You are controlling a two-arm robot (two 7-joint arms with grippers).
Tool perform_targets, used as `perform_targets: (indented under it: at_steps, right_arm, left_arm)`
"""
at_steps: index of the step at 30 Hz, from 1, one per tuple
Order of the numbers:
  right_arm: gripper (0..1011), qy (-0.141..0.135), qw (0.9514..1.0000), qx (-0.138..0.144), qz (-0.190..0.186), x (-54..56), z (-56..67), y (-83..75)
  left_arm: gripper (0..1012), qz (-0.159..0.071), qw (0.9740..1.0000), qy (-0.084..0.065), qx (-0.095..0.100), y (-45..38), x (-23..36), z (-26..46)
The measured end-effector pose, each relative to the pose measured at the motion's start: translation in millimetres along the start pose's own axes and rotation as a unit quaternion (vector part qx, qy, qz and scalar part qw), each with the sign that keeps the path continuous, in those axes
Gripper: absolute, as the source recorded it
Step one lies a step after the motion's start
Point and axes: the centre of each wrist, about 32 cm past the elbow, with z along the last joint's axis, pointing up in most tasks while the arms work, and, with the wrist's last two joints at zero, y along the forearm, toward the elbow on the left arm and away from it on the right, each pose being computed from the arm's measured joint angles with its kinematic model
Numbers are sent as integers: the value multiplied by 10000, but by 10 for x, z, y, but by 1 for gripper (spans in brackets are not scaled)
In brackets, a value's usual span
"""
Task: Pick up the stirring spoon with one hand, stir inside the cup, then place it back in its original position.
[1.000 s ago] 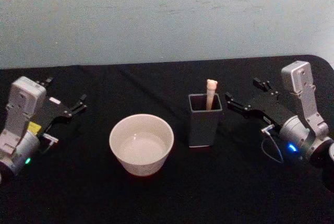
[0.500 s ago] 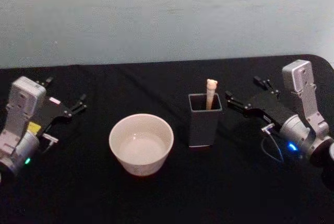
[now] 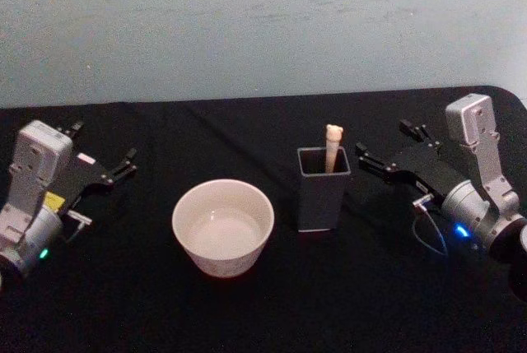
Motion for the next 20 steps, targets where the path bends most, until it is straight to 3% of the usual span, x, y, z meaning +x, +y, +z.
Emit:
perform_targets:
  at_steps: [20]
  right_arm:
    - [1000,0,10000,4,1,0,1,0]
  left_arm:
    - [1001,0,10000,0,0,0,0,0]
